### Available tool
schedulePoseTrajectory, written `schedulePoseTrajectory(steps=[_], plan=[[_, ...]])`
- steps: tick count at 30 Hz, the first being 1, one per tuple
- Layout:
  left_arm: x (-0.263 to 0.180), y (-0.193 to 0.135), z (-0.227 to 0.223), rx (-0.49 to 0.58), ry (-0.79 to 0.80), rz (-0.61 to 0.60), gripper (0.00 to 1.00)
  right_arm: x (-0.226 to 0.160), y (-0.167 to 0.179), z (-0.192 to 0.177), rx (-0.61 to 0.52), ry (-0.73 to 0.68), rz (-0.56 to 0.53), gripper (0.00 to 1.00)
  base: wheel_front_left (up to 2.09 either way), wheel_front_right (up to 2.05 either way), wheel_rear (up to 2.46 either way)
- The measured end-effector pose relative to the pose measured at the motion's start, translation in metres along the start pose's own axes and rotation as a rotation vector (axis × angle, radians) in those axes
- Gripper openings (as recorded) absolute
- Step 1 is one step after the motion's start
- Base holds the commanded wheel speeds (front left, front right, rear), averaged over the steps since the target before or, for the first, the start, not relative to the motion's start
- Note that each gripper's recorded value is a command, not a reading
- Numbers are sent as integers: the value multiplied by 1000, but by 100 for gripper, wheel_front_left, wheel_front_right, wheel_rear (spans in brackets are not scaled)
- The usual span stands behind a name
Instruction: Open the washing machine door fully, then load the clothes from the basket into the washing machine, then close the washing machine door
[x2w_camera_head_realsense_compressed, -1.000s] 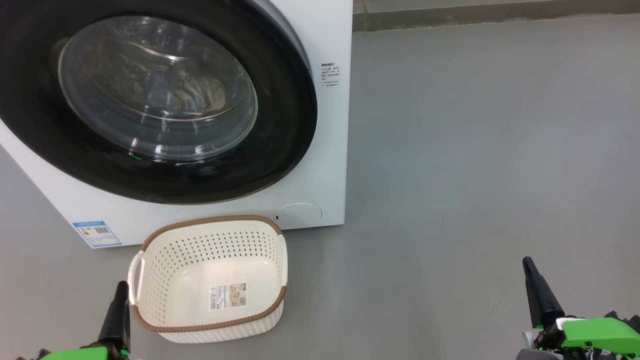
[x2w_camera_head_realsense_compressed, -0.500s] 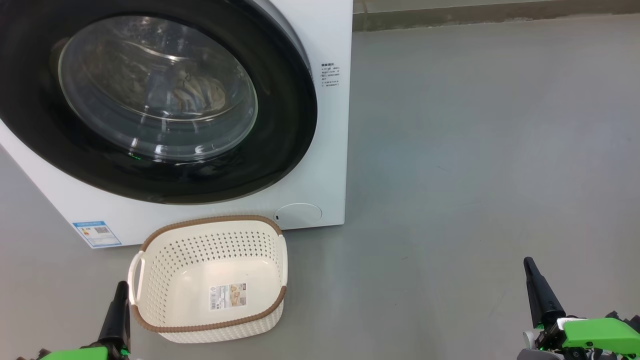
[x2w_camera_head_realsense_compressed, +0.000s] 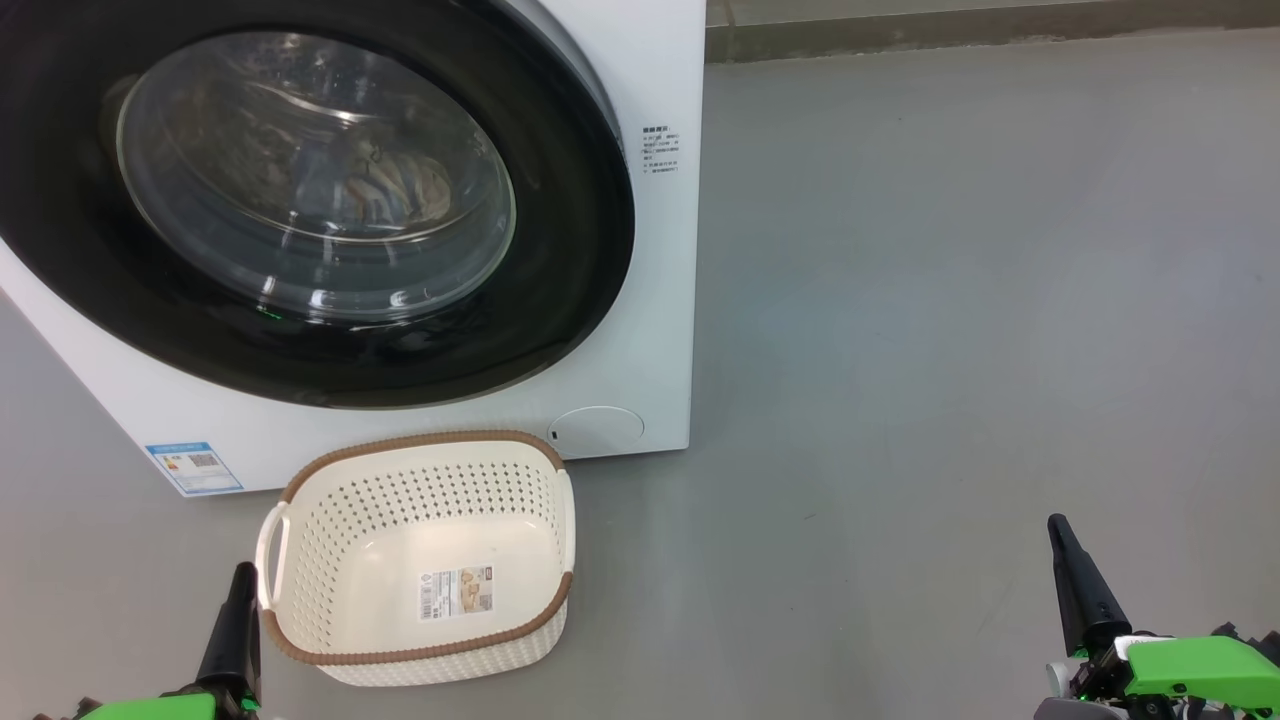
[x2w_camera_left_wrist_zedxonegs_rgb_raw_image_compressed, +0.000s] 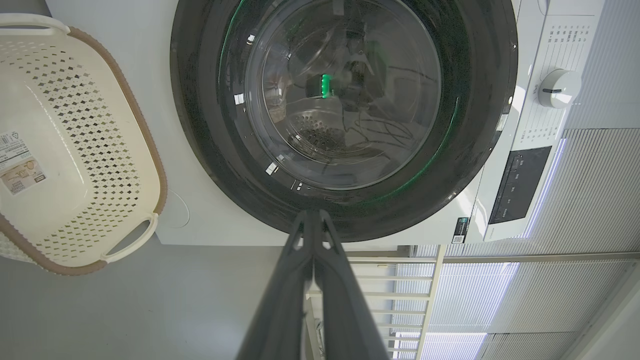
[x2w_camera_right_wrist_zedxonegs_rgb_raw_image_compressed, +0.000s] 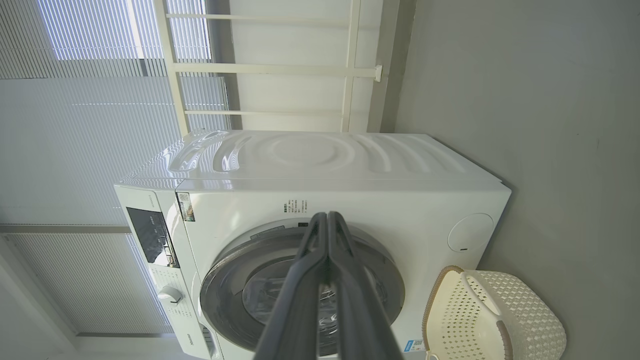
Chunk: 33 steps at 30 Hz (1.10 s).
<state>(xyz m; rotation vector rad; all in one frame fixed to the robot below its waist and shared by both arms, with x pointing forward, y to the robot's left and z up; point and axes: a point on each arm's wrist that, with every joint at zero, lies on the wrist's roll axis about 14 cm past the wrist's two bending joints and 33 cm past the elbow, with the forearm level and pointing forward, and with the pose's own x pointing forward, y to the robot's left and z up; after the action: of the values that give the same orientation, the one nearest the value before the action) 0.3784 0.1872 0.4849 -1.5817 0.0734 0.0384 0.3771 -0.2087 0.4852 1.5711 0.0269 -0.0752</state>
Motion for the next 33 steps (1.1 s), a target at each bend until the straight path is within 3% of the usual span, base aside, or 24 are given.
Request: schedulePoseTrajectory(steps=[33], plan=[[0, 0, 0, 0, 0, 0, 0, 0, 0, 1, 1, -3, 0, 0, 0, 0, 0]])
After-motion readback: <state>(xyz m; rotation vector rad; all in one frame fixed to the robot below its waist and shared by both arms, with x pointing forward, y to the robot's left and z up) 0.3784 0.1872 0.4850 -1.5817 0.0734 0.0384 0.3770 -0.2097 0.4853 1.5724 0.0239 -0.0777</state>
